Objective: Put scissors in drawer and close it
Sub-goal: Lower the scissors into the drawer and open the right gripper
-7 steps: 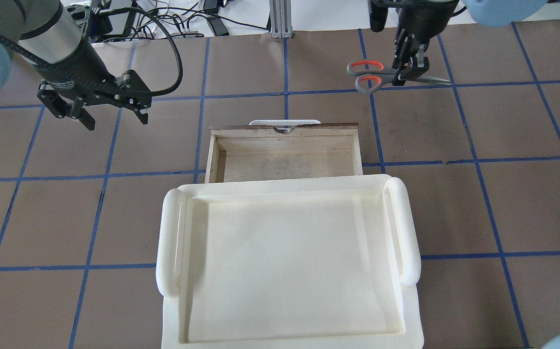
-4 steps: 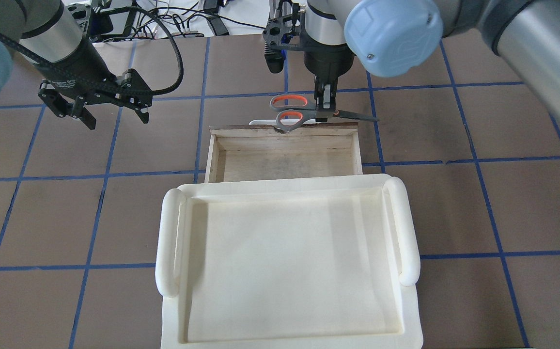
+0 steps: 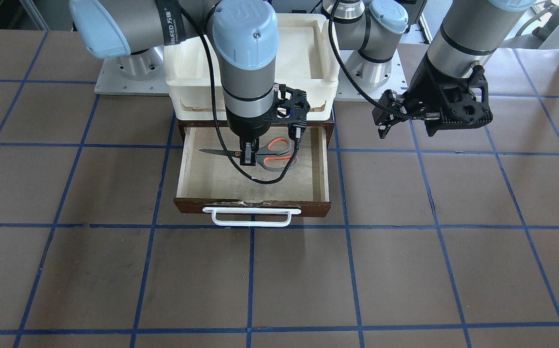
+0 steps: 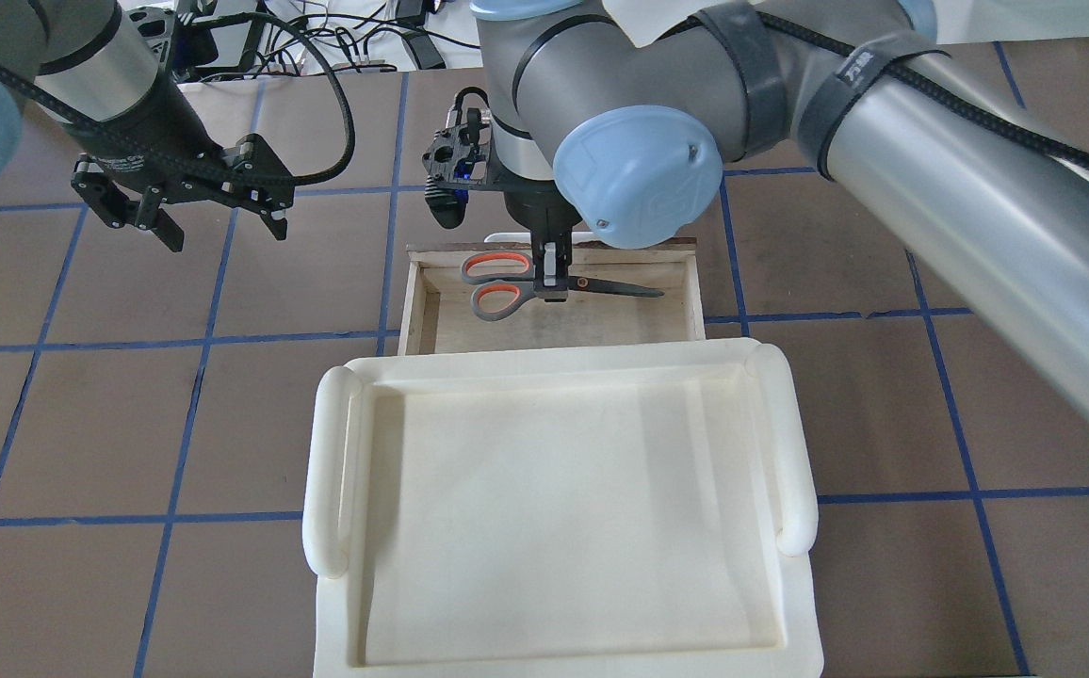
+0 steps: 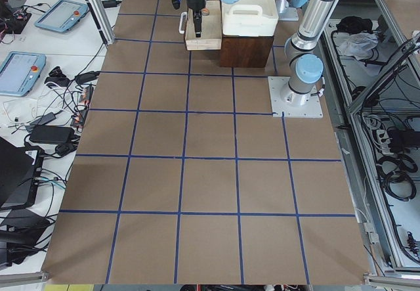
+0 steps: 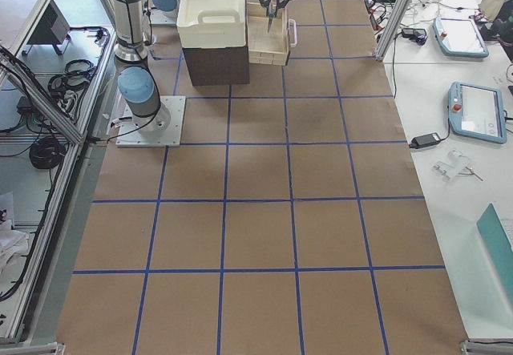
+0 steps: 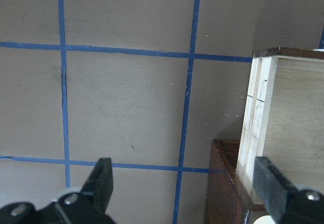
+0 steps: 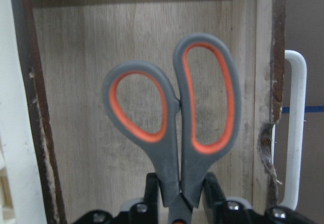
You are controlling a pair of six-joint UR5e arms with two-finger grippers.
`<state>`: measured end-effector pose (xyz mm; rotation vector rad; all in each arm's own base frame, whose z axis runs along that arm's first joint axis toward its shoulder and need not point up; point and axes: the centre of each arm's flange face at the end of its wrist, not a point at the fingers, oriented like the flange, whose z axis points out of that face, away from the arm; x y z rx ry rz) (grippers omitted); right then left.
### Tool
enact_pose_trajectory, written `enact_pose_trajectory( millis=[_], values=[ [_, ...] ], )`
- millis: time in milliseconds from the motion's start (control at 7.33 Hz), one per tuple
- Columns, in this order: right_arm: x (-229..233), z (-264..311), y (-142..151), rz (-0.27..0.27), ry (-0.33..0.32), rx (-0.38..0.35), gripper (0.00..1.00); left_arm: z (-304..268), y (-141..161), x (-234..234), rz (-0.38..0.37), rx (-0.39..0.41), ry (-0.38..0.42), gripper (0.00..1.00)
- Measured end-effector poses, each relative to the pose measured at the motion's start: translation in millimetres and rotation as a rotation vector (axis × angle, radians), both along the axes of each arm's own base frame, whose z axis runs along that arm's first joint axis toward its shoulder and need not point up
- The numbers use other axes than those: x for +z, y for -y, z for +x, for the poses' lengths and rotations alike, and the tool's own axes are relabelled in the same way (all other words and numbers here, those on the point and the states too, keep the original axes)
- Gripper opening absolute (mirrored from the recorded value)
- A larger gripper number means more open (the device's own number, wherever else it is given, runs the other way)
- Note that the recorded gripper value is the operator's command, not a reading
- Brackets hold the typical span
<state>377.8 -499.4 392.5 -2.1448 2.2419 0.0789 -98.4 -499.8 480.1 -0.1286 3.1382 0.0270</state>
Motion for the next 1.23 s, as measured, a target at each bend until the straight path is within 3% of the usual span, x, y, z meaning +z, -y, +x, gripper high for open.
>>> enact_pose_trajectory(
  millis=[273,545,682,818,1227],
  values=[
    [-21,17,2,-0.001,-0.012,0.004,0.08,0,0,-1,0.002,0.001,0.001,1.0],
    [-29,23,2,-0.001,-0.015,0.004,0.17,1,0,0,0.003,0.002,0.002,1.0],
    [-31,24,2,0.0,-0.016,0.004,0.71,1,0,0,0.002,0.002,0.002,1.0],
    [-32,24,2,0.001,-0.017,0.005,1.0,1,0,0,0.001,0.003,0.002,1.0],
    [-30,23,4,-0.023,-0.032,0.005,1.0,1,0,1,-0.002,0.005,-0.002,1.0]
  ],
)
